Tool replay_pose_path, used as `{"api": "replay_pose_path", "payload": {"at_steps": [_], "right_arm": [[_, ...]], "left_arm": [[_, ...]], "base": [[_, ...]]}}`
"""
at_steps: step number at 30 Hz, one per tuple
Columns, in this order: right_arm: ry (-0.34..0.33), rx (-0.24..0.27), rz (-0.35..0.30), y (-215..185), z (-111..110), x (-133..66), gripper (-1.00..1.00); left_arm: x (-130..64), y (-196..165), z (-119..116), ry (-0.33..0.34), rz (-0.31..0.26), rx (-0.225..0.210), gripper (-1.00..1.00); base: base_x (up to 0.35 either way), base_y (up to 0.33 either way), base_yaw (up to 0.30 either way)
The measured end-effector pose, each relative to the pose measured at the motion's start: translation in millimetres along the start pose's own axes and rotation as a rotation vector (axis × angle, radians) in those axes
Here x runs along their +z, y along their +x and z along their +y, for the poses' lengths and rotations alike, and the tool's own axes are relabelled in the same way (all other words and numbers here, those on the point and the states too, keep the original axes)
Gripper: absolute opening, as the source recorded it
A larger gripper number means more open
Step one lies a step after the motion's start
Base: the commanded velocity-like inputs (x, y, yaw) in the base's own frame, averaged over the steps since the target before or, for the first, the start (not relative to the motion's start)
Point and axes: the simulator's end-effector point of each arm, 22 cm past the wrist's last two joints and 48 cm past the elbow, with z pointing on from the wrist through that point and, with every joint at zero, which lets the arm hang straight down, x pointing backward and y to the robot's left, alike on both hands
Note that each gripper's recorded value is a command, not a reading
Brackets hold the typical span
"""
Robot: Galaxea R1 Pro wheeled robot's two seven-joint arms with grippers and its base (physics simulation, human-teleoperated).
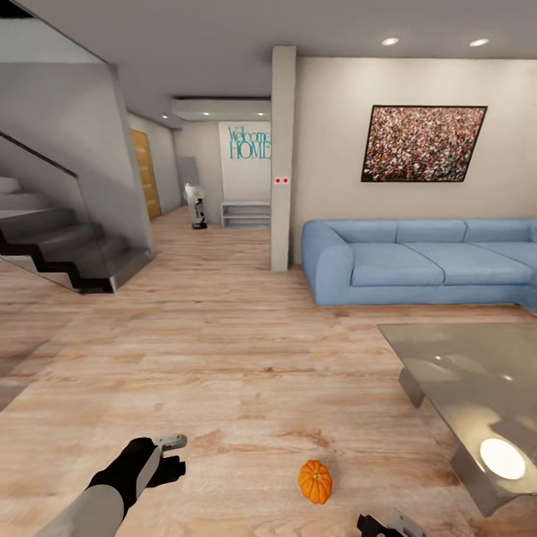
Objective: Place each of the two pumpkins and all three candles from the living room inside a cabinet in the living room (use any cabinet), then make sure every cabinet is closed, and position the cauldron so it is next to a table in the living room.
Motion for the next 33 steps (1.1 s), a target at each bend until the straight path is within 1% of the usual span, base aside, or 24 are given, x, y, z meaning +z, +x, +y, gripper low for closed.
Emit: {"api": "replay_pose_path", "payload": {"at_steps": [3, 7, 10, 14, 18, 25, 28, 31, 33], "right_arm": [[0.000, 0.000, 0.000, 0, 0, -0.1, 1.00], [-0.001, -0.001, -0.001, 0, 0, 0.0, 1.00], [-0.002, -0.001, -0.005, -1, 1, 0.0, 1.00], [-0.004, 0.013, -0.050, -11, 1, -0.2, 1.00], [-0.004, 0.015, -0.065, -14, 1, -0.5, 1.00], [-0.006, 0.018, -0.068, -15, 2, -0.8, 1.00], [-0.007, 0.016, -0.063, -13, 3, -0.9, 1.00], [-0.007, 0.019, -0.066, -14, 3, -0.9, 1.00], [-0.007, 0.019, -0.066, -14, 3, -0.9, 1.00]], "left_arm": [[0.0, 0, 0, 0.000, 0.000, 0.000, 1.00], [0.0, 0, 0, 0.000, -0.001, 0.001, 1.00], [0.0, 0, 0, 0.000, -0.001, 0.001, 1.00], [0.0, 0, 0, 0.000, 0.000, 0.001, 1.00], [0.0, 0, 0, 0.000, 0.000, 0.001, 1.00], [0.0, 0, 0, 0.000, 0.000, 0.001, 1.00], [-0.1, 0, -1, 0.002, -0.001, 0.000, 1.00], [-0.2, 0, -6, 0.031, 0.000, -0.001, 1.00], [-0.9, 0, -16, 0.082, 0.001, -0.003, 1.00]], "base": [[0.200, 0.119, -0.279], [0.253, 0.160, -0.121], [0.120, 0.080, -0.026], [0.023, 0.015, -0.005], [0.049, 0.038, -0.001], [0.213, 0.186, 0.000], [0.031, 0.027, 0.000], [0.009, 0.007, 0.000], [0.003, 0.002, 0.000]]}}
